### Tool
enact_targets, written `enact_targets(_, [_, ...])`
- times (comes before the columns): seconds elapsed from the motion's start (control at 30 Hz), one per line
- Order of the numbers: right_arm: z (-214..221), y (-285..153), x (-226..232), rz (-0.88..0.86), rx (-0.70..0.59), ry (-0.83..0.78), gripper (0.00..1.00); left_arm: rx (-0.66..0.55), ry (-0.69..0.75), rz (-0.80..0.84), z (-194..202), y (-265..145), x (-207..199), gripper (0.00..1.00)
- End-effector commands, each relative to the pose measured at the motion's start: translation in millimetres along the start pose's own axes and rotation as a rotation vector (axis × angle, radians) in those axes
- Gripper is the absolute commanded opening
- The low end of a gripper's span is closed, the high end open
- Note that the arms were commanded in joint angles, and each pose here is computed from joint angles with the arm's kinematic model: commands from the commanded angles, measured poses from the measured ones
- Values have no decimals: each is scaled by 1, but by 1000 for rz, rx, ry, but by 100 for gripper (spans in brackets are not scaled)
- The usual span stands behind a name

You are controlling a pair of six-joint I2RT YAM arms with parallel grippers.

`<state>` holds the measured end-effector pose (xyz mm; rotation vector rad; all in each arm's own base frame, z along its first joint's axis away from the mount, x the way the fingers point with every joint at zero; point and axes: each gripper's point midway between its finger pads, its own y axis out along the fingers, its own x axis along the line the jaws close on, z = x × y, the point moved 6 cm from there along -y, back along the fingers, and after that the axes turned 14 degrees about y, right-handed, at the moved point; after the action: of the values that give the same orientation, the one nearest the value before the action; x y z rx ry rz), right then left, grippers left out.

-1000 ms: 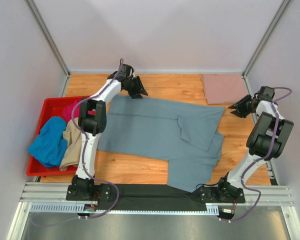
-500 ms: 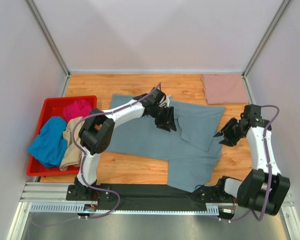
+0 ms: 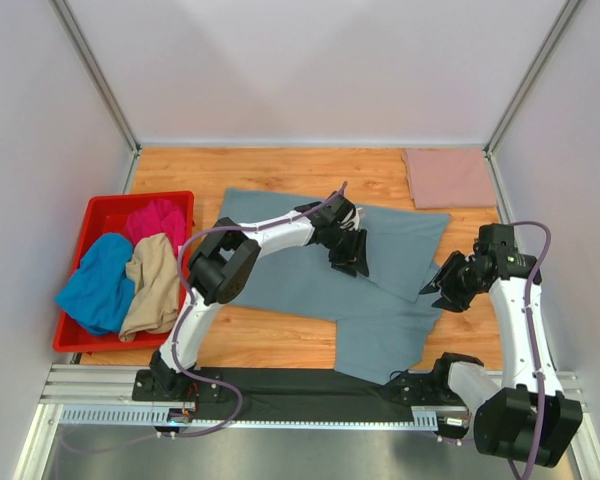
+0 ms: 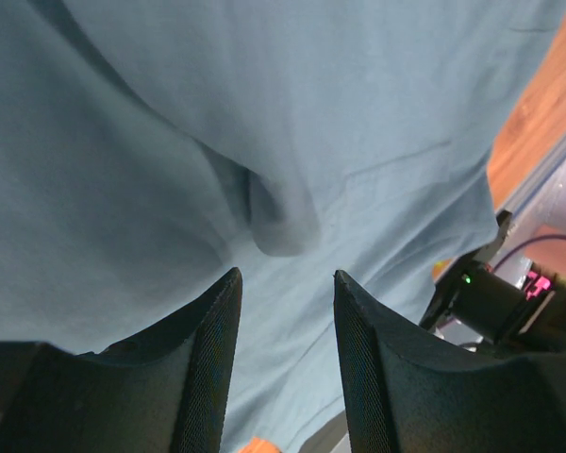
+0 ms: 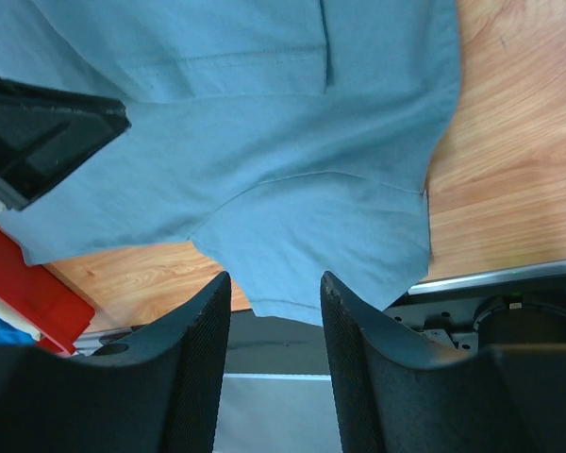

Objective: Fold and stack the t-shirts
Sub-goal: Fold the tshirt

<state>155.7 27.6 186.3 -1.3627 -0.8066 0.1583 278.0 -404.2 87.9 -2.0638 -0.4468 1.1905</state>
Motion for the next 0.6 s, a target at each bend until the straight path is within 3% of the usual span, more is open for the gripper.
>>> enact_targets(0.0, [10, -5, -5, 3, 3, -29, 45, -55, 11, -35, -17, 3, -3, 51])
enact_targets(0.27, [19, -8, -15, 17, -10, -65, 45, -60, 32, -45, -25, 16, -7, 49])
enact_targets(0.47, [20, -13, -14, 17, -25, -80, 45, -38, 21, -80, -25, 10, -12, 39])
enact_targets(0.57, [20, -13, -15, 14, -26, -79, 45, -55, 20, -101, -27, -3, -20, 24])
